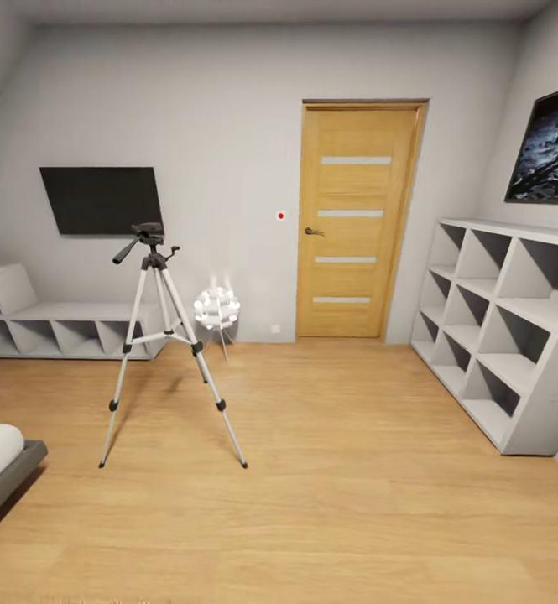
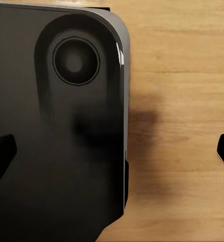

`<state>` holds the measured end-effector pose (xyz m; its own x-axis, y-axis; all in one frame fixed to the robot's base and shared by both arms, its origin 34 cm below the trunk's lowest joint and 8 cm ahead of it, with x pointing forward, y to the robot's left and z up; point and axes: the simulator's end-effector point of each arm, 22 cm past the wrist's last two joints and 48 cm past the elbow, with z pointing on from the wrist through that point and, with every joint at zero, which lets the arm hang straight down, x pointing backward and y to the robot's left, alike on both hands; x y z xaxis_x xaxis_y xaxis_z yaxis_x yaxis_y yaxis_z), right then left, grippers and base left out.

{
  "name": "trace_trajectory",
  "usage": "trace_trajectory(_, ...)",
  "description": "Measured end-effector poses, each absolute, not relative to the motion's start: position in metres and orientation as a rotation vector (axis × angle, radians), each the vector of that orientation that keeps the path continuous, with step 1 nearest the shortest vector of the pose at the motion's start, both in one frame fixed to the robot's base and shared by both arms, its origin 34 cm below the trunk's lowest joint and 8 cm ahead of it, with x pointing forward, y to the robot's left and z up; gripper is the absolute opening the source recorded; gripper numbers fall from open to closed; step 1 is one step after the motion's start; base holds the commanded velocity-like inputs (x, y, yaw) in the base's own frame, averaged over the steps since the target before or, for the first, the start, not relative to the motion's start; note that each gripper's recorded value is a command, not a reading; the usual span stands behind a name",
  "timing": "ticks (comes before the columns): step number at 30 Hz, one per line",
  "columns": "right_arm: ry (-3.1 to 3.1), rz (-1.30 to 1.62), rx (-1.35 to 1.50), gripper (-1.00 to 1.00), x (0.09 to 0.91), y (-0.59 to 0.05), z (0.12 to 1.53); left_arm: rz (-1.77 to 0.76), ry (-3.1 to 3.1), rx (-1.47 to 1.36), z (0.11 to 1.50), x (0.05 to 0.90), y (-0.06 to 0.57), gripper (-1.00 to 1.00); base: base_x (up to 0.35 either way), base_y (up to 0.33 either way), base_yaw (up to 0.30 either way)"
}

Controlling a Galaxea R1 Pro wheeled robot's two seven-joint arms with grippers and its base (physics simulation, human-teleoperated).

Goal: Attach the digital camera to the camera tripod in the bedroom.

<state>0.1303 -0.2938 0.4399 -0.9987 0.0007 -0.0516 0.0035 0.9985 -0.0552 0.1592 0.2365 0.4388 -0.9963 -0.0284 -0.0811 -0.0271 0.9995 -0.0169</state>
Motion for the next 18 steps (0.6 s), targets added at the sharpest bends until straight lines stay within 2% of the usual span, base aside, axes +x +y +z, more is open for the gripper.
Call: trace_trajectory(18,3.089,-0.085,0.004,1.00,0.1303,-0.2938,0.4399,-0.030,3.061,-0.043,0.4388,0.1589,0.2344,1.00,0.000,0.000,0.284)
